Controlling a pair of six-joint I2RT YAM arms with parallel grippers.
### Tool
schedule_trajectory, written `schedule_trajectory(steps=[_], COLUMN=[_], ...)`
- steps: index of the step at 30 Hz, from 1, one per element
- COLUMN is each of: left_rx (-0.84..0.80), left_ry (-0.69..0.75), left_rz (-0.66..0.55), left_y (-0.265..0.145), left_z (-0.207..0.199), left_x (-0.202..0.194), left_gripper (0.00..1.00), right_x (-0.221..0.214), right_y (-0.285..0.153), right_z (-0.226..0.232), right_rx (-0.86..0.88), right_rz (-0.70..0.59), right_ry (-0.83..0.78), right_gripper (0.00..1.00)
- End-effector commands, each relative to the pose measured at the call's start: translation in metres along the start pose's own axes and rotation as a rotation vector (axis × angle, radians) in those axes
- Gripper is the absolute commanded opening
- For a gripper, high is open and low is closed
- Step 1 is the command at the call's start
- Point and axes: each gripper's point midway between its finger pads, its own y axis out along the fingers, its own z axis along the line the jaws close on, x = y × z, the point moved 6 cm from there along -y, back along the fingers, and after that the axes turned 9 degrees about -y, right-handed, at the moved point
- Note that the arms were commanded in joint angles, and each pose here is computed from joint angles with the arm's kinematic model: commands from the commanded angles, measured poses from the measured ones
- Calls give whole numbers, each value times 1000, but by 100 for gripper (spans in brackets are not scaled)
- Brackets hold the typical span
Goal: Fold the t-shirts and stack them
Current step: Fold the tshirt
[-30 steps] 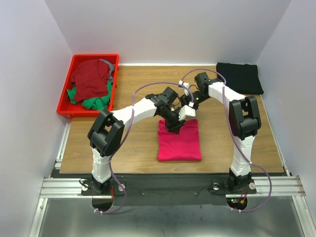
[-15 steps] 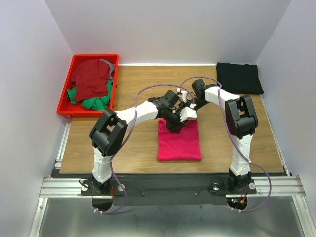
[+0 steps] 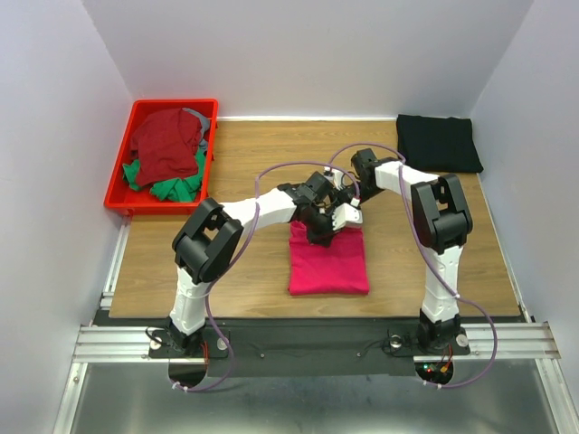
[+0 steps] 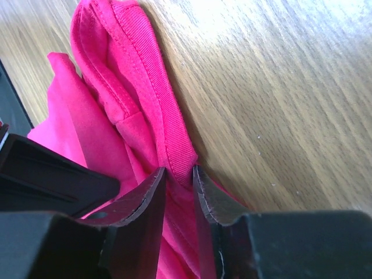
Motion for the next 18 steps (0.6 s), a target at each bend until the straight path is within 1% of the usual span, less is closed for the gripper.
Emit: schedule_trajectory(steps=[1,8,18], left_rx=[19,48,126], left_ry=[62,177,258], left_rz=[-64,-101,-116], left_y=[-22,-43,-58], left_z=[-9,-23,-14], left_x=[27,56,75], left_gripper=[0,0,0], right_x=[-20,-19,-20], right_y=[17,18,20], right_z=[-13,-13,-9], right_rx=[-33,-19,4], right_rz=[73,64,58], right_ry=[10,19,17], right_gripper=[31,29,28])
